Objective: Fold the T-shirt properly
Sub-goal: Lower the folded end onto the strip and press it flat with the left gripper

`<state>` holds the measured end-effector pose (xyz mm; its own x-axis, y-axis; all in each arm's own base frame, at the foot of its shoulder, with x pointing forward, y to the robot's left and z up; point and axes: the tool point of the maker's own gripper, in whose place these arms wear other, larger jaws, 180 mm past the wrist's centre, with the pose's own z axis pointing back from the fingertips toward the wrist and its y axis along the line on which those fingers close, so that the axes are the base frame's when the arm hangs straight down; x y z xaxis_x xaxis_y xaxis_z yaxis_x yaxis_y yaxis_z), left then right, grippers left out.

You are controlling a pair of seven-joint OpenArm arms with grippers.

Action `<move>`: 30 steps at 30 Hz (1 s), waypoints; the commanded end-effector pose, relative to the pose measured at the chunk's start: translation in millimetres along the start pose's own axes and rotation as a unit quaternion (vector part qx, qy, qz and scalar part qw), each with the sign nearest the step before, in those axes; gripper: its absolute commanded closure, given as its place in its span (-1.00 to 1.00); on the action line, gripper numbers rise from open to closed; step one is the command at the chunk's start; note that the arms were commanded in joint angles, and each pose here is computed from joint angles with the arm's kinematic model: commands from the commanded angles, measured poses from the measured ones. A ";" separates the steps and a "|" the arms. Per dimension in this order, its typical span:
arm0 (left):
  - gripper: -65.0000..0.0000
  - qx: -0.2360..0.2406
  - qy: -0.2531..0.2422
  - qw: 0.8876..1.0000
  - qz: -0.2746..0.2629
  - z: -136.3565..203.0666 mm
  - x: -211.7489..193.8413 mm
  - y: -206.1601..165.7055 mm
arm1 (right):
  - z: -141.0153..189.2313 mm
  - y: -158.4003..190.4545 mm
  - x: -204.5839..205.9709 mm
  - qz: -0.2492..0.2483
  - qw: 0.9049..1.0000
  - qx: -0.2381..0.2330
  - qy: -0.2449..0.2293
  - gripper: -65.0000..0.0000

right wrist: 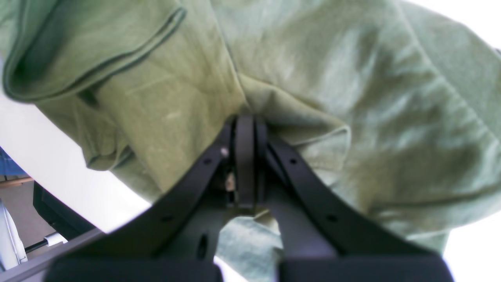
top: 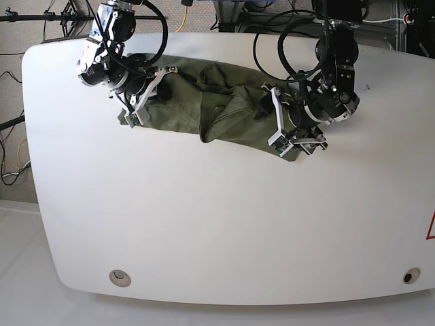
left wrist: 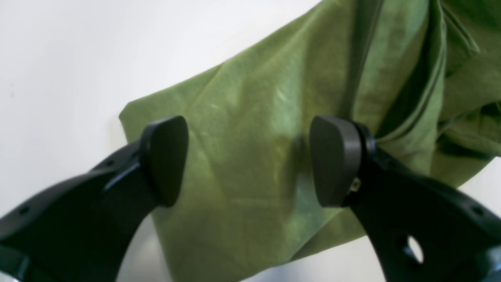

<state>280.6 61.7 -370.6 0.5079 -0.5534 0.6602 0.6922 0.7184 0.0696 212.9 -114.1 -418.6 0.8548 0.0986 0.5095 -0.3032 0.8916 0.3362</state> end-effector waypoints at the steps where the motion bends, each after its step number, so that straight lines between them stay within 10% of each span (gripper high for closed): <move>1: -0.42 -0.001 -0.029 1.000 0.001 0.5 11.5 0.7 | 3.3 -3.1 2.6 0.010 1.000 -0.007 -0.001 1.00; 30: -0.42 -0.072 0.012 0.992 0.100 -40.1 -87.9 -26.6 | 32.9 4.3 45.3 0.060 0.995 -0.035 -0.065 1.00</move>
<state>270.8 51.4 -422.5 0.5631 -0.2654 0.7826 0.6375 0.7422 -0.2070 224.5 -120.9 -387.5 0.8007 0.1482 0.5804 -0.3418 0.9087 0.2396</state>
